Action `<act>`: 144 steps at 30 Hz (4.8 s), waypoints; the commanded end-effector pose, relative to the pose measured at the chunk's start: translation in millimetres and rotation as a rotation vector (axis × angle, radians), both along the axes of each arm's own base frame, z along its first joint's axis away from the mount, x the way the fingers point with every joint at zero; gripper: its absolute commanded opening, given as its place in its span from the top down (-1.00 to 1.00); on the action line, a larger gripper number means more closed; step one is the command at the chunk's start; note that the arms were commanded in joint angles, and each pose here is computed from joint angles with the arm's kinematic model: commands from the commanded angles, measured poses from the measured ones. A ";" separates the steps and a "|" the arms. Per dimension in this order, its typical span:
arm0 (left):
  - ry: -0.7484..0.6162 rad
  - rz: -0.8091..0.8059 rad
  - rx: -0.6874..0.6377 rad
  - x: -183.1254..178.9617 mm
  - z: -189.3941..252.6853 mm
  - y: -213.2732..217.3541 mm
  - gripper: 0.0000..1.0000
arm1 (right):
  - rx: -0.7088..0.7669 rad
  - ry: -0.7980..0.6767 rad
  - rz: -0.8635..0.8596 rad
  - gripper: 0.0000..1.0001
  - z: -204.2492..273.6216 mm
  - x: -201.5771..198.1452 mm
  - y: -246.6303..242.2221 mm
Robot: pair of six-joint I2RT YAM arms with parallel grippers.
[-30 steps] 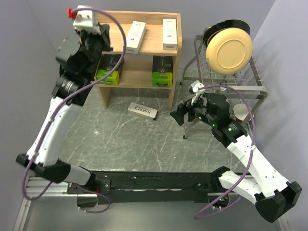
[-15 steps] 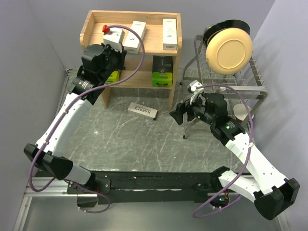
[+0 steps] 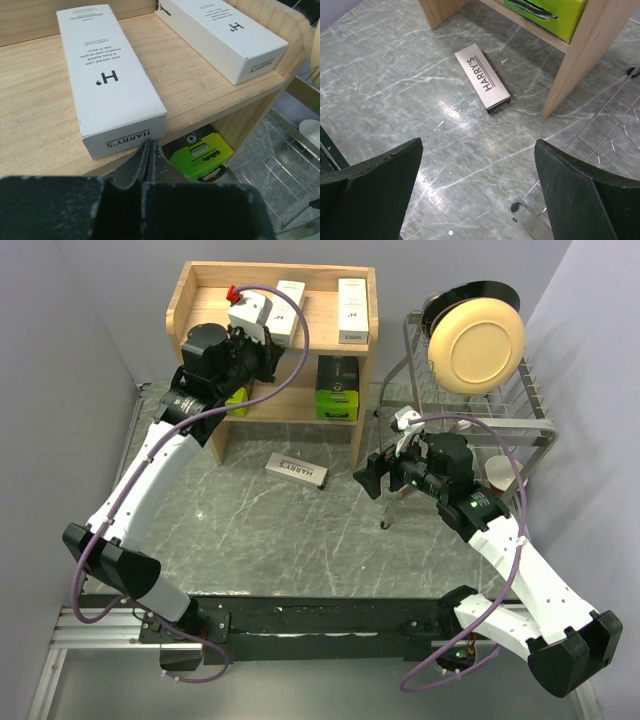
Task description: Place and organize the shaving razors onto the shelf
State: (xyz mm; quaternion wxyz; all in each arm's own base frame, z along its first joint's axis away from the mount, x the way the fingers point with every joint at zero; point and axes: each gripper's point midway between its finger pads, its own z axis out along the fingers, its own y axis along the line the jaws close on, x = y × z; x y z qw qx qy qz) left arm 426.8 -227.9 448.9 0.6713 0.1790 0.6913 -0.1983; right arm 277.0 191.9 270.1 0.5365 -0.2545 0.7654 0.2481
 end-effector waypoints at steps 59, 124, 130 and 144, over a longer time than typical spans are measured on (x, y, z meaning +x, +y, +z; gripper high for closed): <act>0.069 -1.022 0.959 -49.9 -322.0 -73.8 -0.99 | 0.017 -0.107 0.065 -1.00 45.2 -22.3 -8.4; 0.619 -0.998 1.195 -142.0 -430.5 -43.4 -0.76 | 0.091 -0.118 0.094 -1.00 52.2 -37.6 -6.7; 0.617 -0.979 1.129 -181.6 -414.8 -35.0 -0.72 | 0.099 -0.118 0.102 -1.00 53.5 -39.7 -5.5; 0.292 -0.666 1.041 -139.3 -319.2 -32.3 -0.99 | 0.096 -0.116 0.121 -1.00 50.0 -38.5 -2.1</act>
